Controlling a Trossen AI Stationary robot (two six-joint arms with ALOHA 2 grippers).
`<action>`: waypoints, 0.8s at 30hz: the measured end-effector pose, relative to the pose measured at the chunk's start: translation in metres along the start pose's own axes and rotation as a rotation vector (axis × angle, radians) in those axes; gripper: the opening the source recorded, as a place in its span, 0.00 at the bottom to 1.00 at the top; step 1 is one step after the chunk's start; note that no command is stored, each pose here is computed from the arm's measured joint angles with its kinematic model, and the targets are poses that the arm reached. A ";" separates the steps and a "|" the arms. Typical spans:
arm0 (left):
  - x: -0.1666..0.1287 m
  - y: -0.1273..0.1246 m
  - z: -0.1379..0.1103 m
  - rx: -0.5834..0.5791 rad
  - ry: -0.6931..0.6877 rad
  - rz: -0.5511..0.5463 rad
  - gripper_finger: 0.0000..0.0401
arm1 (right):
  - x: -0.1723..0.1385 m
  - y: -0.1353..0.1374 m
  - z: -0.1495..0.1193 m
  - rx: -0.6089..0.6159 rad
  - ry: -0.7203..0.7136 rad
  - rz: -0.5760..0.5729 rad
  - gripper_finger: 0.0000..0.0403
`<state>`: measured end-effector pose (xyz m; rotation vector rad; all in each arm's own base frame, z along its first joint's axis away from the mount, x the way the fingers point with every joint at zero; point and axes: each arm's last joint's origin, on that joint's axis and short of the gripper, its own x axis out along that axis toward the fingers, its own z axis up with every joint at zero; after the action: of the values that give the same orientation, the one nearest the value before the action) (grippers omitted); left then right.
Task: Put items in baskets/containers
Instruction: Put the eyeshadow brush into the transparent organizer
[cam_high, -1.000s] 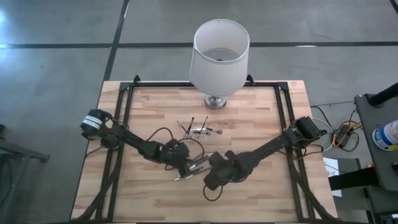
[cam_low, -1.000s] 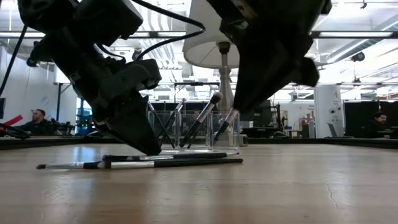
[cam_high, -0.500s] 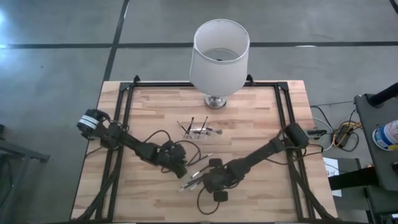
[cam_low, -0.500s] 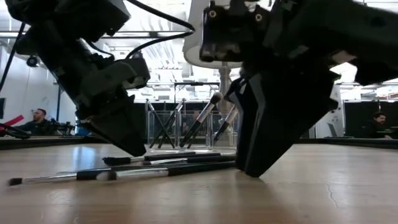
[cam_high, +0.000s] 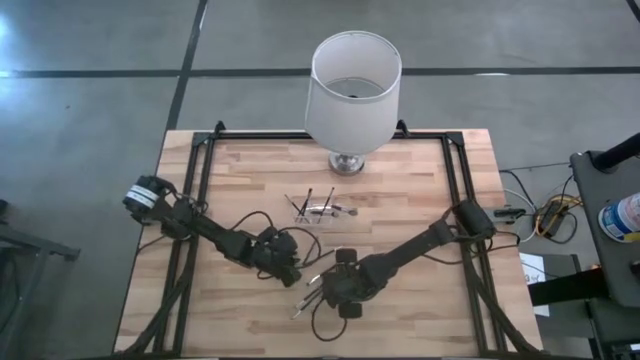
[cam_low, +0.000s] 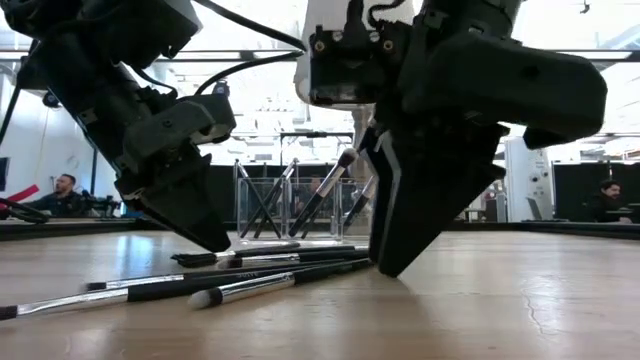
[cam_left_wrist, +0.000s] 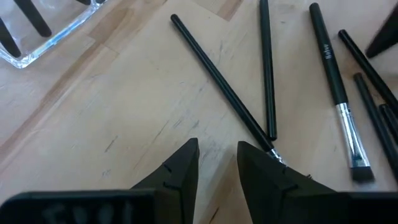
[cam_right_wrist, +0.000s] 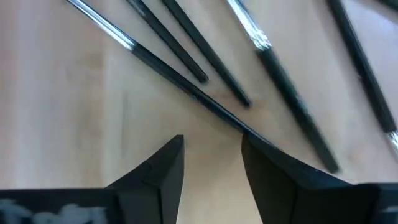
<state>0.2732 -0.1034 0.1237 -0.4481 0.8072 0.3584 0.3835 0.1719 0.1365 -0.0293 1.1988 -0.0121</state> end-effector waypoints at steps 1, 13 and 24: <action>0.000 0.000 0.000 0.000 0.000 0.000 0.28 | -0.002 -0.001 -0.001 -0.001 0.011 -0.009 0.38; 0.000 0.000 0.000 -0.005 -0.005 0.000 0.28 | -0.021 0.002 0.013 -0.188 -0.011 0.013 0.37; 0.000 0.000 0.000 -0.012 -0.009 0.000 0.28 | -0.011 0.009 0.018 -0.404 -0.048 0.117 0.30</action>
<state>0.2736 -0.1032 0.1236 -0.4570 0.7969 0.3654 0.3964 0.1812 0.1526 -0.3116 1.1370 0.3319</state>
